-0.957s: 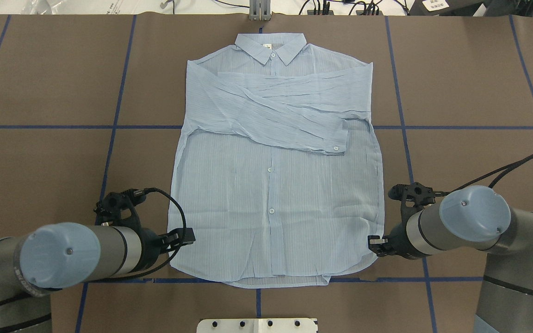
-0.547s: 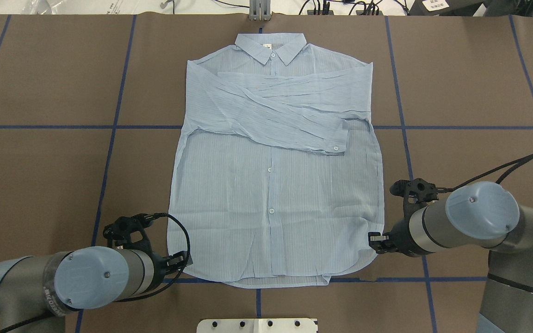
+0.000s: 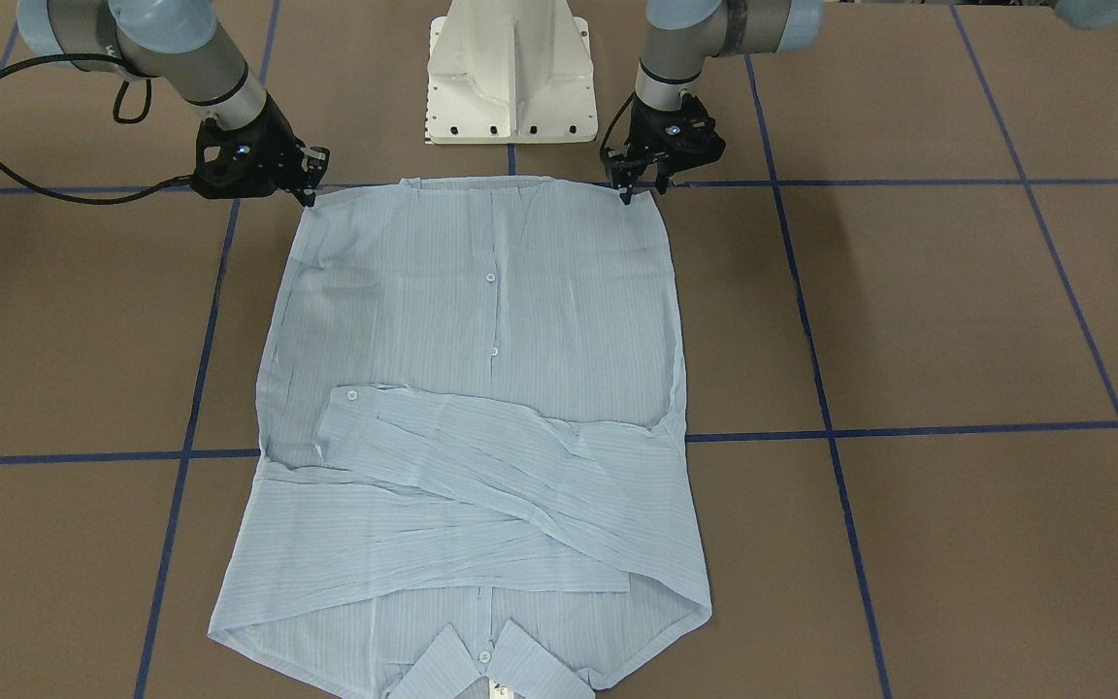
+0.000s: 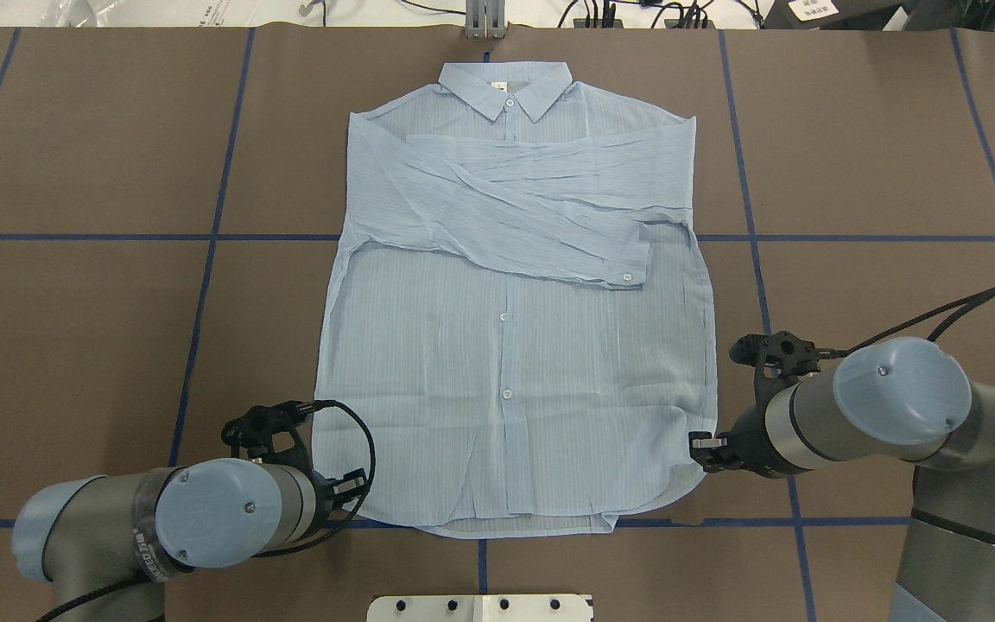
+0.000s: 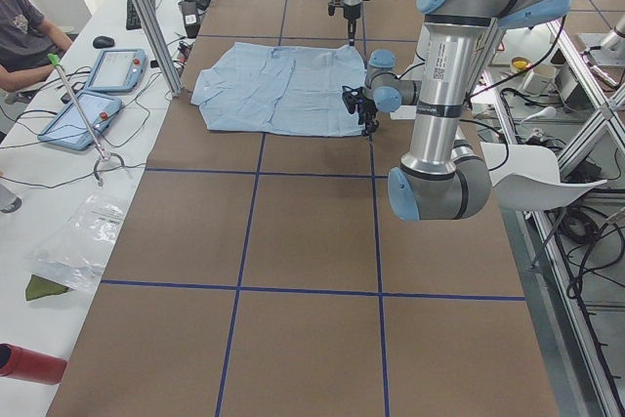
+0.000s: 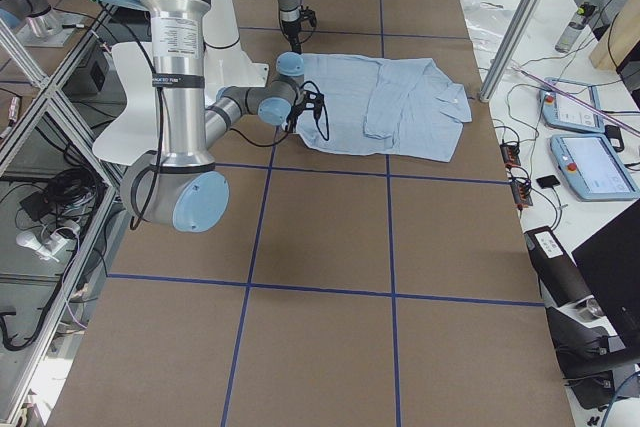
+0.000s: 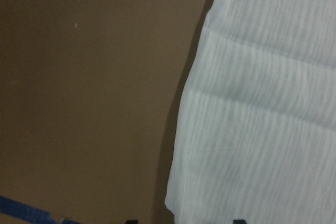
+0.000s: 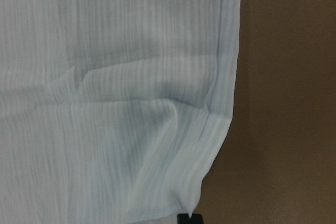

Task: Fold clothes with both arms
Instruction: 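Lower both grippers onto the hem corners nearest the robot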

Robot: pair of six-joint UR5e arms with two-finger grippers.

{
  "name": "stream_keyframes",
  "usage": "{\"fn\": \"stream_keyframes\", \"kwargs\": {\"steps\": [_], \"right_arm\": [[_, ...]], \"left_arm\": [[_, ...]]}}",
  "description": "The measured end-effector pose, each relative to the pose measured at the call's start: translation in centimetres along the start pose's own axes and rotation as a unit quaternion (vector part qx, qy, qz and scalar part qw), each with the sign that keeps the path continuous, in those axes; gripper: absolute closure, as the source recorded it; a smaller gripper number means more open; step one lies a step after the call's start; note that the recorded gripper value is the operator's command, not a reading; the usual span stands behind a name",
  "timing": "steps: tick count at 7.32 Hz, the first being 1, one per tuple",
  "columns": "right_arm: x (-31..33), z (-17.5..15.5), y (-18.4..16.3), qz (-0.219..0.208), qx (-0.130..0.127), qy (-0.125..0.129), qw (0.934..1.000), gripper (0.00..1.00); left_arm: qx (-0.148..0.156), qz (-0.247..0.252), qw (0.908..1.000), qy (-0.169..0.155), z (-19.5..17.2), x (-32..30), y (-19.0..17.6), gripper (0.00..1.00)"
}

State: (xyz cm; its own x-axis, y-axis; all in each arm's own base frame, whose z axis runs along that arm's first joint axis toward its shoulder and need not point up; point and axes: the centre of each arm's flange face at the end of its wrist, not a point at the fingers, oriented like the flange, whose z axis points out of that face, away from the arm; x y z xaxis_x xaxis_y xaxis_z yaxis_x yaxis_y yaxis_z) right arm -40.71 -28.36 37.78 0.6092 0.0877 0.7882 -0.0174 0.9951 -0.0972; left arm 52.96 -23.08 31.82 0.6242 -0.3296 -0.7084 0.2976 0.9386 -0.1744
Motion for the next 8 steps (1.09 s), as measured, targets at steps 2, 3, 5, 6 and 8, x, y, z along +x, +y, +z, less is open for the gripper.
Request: {"fn": "stream_keyframes", "kwargs": {"steps": [2,3,5,6,8], "right_arm": [[0.08,-0.02,-0.08,0.001,0.000,0.000,1.0000,1.00],[0.11,-0.01,-0.11,0.001,0.001,0.001,1.0000,1.00],[0.07,-0.02,-0.11,0.001,0.001,0.000,1.0000,1.00],[0.05,-0.03,-0.12,0.001,0.001,0.000,1.0000,1.00],[0.14,-0.05,-0.18,0.002,0.001,0.001,1.0000,1.00]], "left_arm": [[0.004,-0.001,1.0000,-0.003,0.17,-0.11,-0.43,0.52],[0.007,-0.001,1.0000,-0.006,0.25,-0.27,-0.67,0.52],[0.011,0.009,0.9997,-0.021,0.54,-0.67,-0.87,0.53],[0.011,0.017,0.9995,-0.024,0.59,-0.74,-0.90,0.53],[0.011,0.027,0.9993,-0.023,0.43,-0.60,-0.86,0.54]]}}
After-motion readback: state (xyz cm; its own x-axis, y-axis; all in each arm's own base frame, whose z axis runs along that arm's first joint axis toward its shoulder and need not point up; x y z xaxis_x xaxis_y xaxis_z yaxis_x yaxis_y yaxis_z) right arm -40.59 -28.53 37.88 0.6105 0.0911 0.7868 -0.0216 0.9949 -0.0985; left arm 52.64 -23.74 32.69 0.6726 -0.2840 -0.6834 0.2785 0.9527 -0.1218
